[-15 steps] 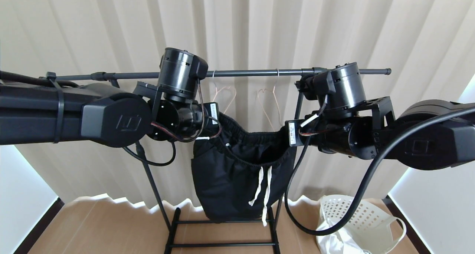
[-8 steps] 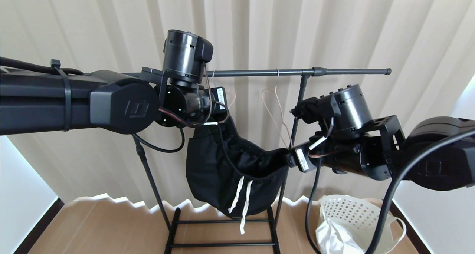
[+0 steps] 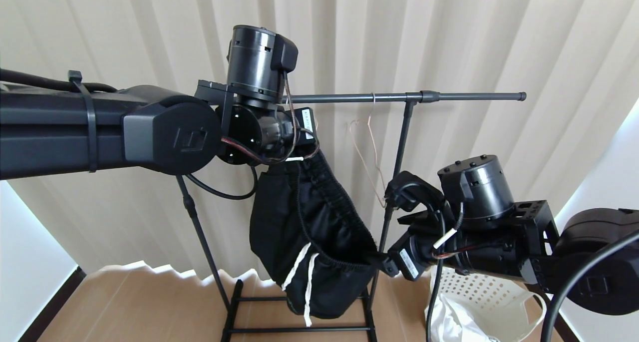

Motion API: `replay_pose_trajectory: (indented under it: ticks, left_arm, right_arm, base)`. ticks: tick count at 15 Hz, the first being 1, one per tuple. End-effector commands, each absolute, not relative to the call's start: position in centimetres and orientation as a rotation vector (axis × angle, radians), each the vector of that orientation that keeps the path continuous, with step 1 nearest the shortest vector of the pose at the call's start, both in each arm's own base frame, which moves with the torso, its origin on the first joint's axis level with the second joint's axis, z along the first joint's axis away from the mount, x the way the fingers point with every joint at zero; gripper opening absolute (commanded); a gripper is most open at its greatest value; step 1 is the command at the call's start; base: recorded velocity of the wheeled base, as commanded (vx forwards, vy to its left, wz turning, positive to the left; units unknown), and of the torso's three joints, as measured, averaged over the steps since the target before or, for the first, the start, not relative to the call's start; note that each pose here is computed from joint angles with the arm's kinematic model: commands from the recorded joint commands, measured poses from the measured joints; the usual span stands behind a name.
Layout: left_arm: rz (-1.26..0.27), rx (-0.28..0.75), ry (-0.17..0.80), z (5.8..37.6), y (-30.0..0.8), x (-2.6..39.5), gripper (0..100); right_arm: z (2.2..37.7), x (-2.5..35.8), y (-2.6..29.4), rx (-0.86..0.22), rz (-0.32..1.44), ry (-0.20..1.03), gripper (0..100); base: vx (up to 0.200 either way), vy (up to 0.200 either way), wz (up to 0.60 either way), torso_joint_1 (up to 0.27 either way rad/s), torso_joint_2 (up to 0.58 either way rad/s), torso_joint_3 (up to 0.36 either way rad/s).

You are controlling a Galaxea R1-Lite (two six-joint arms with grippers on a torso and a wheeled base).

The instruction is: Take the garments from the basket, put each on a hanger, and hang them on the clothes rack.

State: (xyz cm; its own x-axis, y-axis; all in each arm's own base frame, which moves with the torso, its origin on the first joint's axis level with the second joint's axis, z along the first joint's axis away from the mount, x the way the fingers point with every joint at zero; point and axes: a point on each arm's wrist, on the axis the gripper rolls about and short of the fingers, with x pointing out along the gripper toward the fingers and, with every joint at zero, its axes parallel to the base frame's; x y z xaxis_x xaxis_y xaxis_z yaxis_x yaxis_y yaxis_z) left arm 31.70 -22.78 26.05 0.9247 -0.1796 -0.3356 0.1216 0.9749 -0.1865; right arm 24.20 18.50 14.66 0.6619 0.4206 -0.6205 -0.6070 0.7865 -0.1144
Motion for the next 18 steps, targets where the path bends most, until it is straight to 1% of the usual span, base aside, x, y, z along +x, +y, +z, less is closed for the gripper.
replay_pose_trajectory:
  ticks: [1, 4, 6, 8, 10, 11, 14, 16, 18]
  left_arm:
    - [-0.16, -0.158, 0.36, 26.0, -22.9, 31.6, 0]
    - [-0.175, -0.152, 0.361, 26.0, -23.4, 31.2, 0]
    - [-0.186, -0.141, 0.362, 26.0, -23.7, 30.9, 0]
    - [-0.193, -0.133, 0.362, 26.0, -23.8, 30.8, 0]
    - [-0.191, -0.132, 0.362, 26.0, -23.8, 30.8, 0]
    - [-0.193, -0.131, 0.364, 26.0, -23.8, 30.8, 0]
    - [-0.187, -0.113, 0.394, 25.6, -23.6, 30.6, 0]
    - [-0.184, -0.084, 0.436, 25.1, -23.4, 30.3, 0]
    - [-0.174, -0.054, 0.485, 23.7, -22.9, 30.0, 0]
  right_arm:
    - [13.3, 24.0, 18.7, -0.29, 0.724, 0.595, 100]
    - [12.8, 24.8, 19.4, -0.263, 0.736, 0.551, 100]
    - [12.4, 25.5, 19.9, -0.2, 0.72, 0.527, 100]
    - [12.7, 25.7, 20.0, -0.186, 0.715, 0.497, 100]
    - [12.8, 25.9, 19.9, -0.187, 0.705, 0.493, 100]
    - [12.9, 26.1, 19.7, -0.184, 0.697, 0.49, 0]
    - [13.3, 27.7, 18.6, -0.164, 0.643, 0.474, 0]
    - [13.8, 28.5, 17.9, -0.151, 0.612, 0.455, 0]
    - [14.8, 29.5, 17.0, -0.135, 0.567, 0.42, 0]
  base:
    - [0.0, 0.0, 0.0, 0.0, 0.0, 0.0]
    - [0.0, 0.0, 0.0, 0.0, 0.0, 0.0]
    - [0.0, 0.0, 0.0, 0.0, 0.0, 0.0]
    - [0.0, 0.0, 0.0, 0.0, 0.0, 0.0]
    - [0.0, 0.0, 0.0, 0.0, 0.0, 0.0]
    - [0.0, 0.0, 0.0, 0.0, 0.0, 0.0]
    - [0.0, 0.0, 0.0, 0.0, 0.0, 0.0]
    - [0.0, 0.0, 0.0, 0.0, 0.0, 0.0]
    - [0.0, 0.0, 0.0, 0.0, 0.0, 0.0]
